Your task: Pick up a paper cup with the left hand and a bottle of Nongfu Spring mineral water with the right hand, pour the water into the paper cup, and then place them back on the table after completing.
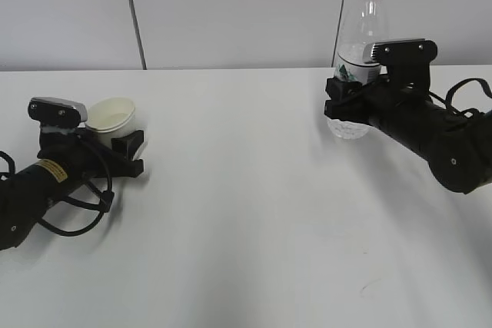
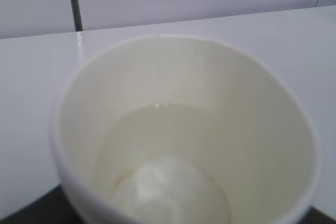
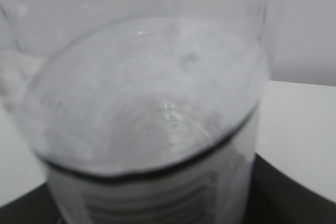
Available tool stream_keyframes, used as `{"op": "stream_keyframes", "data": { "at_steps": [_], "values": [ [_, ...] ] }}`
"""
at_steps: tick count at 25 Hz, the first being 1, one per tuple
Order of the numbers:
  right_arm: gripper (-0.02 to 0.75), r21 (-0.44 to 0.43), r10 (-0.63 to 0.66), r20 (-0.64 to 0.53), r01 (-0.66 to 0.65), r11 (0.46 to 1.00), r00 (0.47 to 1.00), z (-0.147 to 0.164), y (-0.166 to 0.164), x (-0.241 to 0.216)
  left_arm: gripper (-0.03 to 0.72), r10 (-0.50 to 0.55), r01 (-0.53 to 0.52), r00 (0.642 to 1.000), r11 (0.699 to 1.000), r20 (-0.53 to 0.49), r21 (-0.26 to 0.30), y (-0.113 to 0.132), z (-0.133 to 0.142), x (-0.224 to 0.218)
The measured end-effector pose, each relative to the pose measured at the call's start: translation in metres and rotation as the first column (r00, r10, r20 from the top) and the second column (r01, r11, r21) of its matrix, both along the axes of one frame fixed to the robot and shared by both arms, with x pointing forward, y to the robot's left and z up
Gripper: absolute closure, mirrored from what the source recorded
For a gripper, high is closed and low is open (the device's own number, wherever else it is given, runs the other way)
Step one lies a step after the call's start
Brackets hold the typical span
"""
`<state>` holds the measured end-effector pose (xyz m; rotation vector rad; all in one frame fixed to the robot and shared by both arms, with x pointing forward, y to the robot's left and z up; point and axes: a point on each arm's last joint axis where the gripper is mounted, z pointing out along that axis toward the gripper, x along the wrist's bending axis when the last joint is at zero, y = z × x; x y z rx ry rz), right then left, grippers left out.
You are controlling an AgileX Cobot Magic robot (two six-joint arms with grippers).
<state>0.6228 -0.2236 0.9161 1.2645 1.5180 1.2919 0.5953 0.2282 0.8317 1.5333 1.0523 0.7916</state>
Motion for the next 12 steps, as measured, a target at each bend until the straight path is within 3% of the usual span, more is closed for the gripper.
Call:
{"op": "stream_keyframes", "data": {
  "at_steps": [3,12],
  "values": [
    [0.327,0.000,0.000,0.000,0.000,1.000,1.000,0.0000,0.0000,0.0000,0.275,0.003,-0.003,1.000,1.000,-0.001,0.000,0.0002,-0.0001,0.0001],
    [0.327,0.000,0.000,0.000,0.000,1.000,1.000,0.0000,0.0000,0.0000,0.111,0.025,-0.025,1.000,1.000,-0.019,0.006,0.0027,-0.0020,0.0005]
  ]
}}
